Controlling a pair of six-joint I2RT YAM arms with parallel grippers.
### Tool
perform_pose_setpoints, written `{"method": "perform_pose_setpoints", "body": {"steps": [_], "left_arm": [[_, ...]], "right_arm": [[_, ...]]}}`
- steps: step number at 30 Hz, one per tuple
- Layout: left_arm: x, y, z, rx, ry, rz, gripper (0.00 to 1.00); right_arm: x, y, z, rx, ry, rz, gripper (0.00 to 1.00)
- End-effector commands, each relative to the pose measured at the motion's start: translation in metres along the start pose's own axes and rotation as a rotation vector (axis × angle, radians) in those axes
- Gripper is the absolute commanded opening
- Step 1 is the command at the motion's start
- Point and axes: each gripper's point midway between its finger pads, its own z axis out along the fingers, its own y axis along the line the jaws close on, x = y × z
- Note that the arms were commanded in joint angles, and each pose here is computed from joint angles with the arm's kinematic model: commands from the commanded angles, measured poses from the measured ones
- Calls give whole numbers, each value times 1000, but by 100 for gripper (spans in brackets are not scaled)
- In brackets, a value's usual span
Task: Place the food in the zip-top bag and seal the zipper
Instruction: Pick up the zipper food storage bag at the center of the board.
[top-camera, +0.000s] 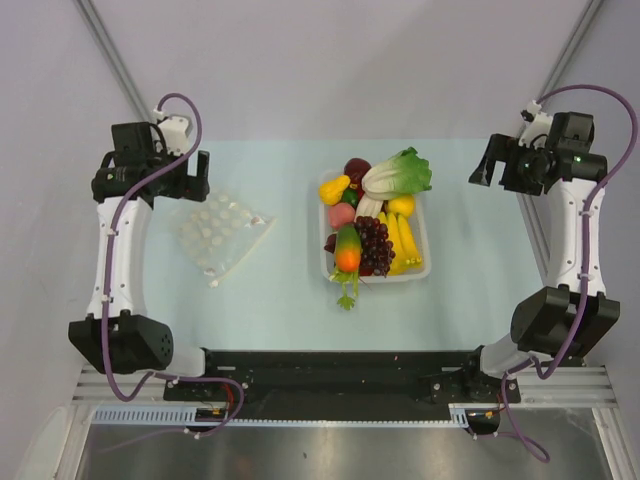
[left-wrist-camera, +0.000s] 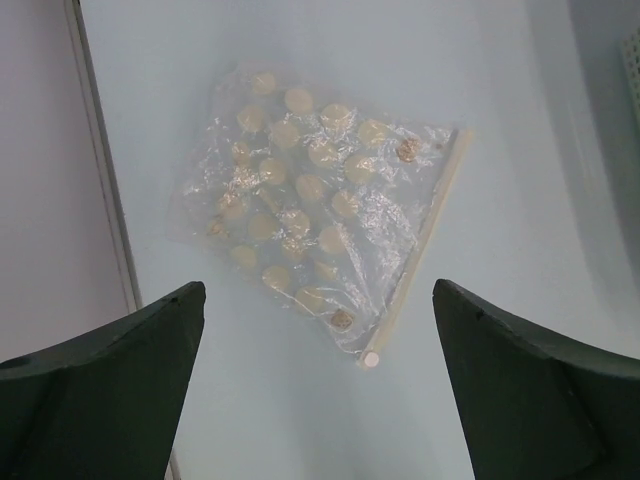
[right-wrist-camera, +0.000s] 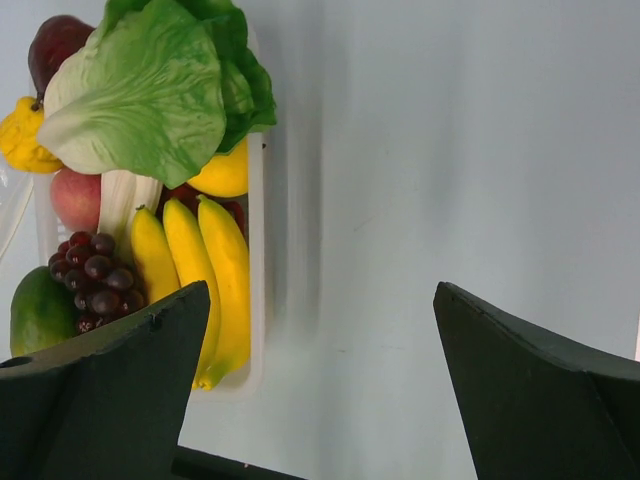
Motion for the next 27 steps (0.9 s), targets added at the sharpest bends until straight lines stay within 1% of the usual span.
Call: {"method": "perform_pose_setpoints", "body": {"steps": [1,3,4,6,7,8,9,10,11,13,15,16,17,18,19,21,23,26,27], "left_arm": [[-14,1,-3,-52,-29,88,100],[-8,-1,-1,-45,2,127,100],[-4,-10,2,-21,19,178,100],[4,-11,5,-48,47,218,100],[15,-32,10,-22,66,273,100],[21,-27,12,-78,86,301,100],[21,-29,16,-106,72,326,100],[37,-44,26,-98,102,355,100],[38,-39,29,-168,104,359,100],[56,-53,39,-149,144,382,100],[58,-58,47,-149,124,378,100],[72,-64,54,-136,142,388,100],[68,-68,59,-139,109,391,100],[84,-75,66,-138,138,438,100],[90,-79,70,-140,146,464,99],[104,-87,84,-158,174,523,96],[113,-93,96,-151,204,542,92],[118,-93,109,-165,223,533,84],[124,-94,117,-163,251,540,80]], "right_arm": [[-4,19,-7,-63,-18,-47,100],[-3,30,-10,-113,-22,-51,100],[-2,35,-11,-130,-21,-59,100],[-1,43,-12,-161,-20,-69,100],[1,50,-11,-180,-14,-79,100],[3,52,-10,-190,-6,-78,100],[5,56,-10,-204,-4,-82,100],[6,60,-10,-212,-2,-87,100],[8,65,-9,-220,2,-94,100],[7,69,-11,-219,-7,-105,100],[7,75,-11,-230,-9,-109,100],[6,77,-13,-234,-14,-106,100],[7,79,-13,-239,-13,-108,100],[6,81,-14,-242,-16,-109,100],[7,81,-14,-243,-17,-111,100],[9,81,-14,-243,-16,-111,100],[11,82,-16,-247,-14,-113,100],[13,83,-17,-249,-13,-113,100],[14,83,-16,-250,-11,-112,100]]}}
